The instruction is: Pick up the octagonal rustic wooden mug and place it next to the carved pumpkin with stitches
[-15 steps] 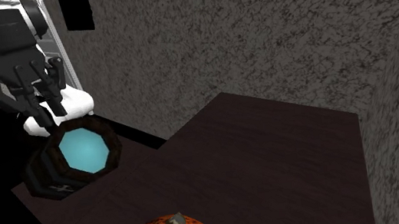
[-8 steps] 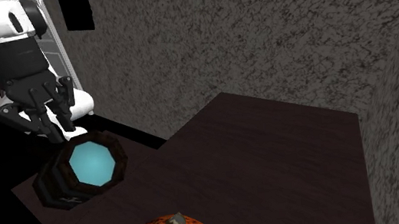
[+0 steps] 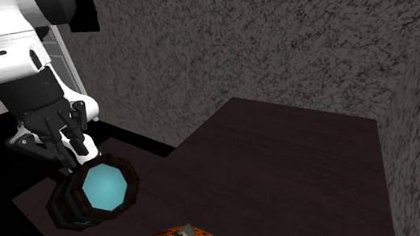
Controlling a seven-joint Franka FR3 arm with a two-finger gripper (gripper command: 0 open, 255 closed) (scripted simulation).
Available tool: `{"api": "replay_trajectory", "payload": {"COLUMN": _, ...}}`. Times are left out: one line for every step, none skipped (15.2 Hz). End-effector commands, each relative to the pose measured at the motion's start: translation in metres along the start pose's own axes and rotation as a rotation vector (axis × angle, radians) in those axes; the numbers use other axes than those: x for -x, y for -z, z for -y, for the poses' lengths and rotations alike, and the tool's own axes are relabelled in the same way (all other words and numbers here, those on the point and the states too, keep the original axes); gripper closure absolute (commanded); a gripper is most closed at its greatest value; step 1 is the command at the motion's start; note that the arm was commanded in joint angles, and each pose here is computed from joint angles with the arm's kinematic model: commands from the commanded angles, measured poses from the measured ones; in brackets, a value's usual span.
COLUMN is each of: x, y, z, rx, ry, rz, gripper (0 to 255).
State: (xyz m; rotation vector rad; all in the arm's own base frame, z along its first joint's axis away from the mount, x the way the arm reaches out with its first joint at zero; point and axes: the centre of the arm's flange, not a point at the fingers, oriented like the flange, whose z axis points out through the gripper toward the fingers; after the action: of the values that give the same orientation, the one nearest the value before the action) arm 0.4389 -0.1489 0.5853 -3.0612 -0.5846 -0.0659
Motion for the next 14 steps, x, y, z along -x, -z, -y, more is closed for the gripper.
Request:
{"api": "replay_trajectory", "payload": {"x": -0.001, "y": -0.010, "z": -0.001, "rx": 0.002, "ry": 0.000, "rz": -0.002, "gripper": 255}}
{"api": "replay_trajectory", "payload": {"x": 0.000, "y": -0.016, "z": -0.001, "rx": 0.002, "ry": 0.000, "rz": -0.002, "gripper": 255}}
{"api": "replay_trajectory", "payload": {"x": 0.000, "y": -0.021, "z": -0.001, "rx": 0.002, "ry": 0.000, "rz": -0.002, "gripper": 255}}
{"api": "replay_trajectory", "payload": {"x": 0.000, "y": -0.026, "z": -0.001, "rx": 0.002, "ry": 0.000, "rz": -0.002, "gripper": 255}}
{"api": "replay_trajectory", "payload": {"x": 0.000, "y": -0.031, "z": -0.001, "rx": 0.002, "ry": 0.000, "rz": -0.002, "gripper": 255}}
{"api": "replay_trajectory", "payload": {"x": 0.001, "y": -0.037, "z": -0.001, "rx": 0.002, "ry": 0.000, "rz": -0.002, "gripper": 255}}
{"api": "replay_trajectory", "payload": {"x": 0.001, "y": -0.042, "z": -0.001, "rx": 0.002, "ry": 0.000, "rz": -0.002, "gripper": 255}}
{"api": "replay_trajectory", "payload": {"x": 0.001, "y": -0.047, "z": -0.002, "rx": 0.002, "ry": 0.000, "rz": -0.002, "gripper": 255}}
{"api": "replay_trajectory", "payload": {"x": 0.001, "y": -0.053, "z": -0.002, "rx": 0.002, "ry": 0.000, "rz": -0.002, "gripper": 255}}
{"api": "replay_trajectory", "payload": {"x": 0.002, "y": -0.058, "z": -0.002, "rx": 0.002, "ry": 0.000, "rz": -0.002, "gripper": 255}}
{"api": "replay_trajectory", "payload": {"x": 0.002, "y": -0.063, "z": -0.002, "rx": 0.002, "ry": 0.000, "rz": -0.002, "gripper": 255}}
{"api": "replay_trajectory", "payload": {"x": 0.002, "y": -0.068, "z": -0.002, "rx": 0.002, "ry": 0.000, "rz": -0.002, "gripper": 255}}
{"api": "replay_trajectory", "payload": {"x": 0.002, "y": -0.074, "z": -0.002, "rx": 0.002, "ry": 0.000, "rz": -0.002, "gripper": 255}}
{"api": "replay_trajectory", "payload": {"x": 0.003, "y": -0.079, "z": -0.002, "rx": 0.002, "ry": 0.000, "rz": -0.002, "gripper": 255}}
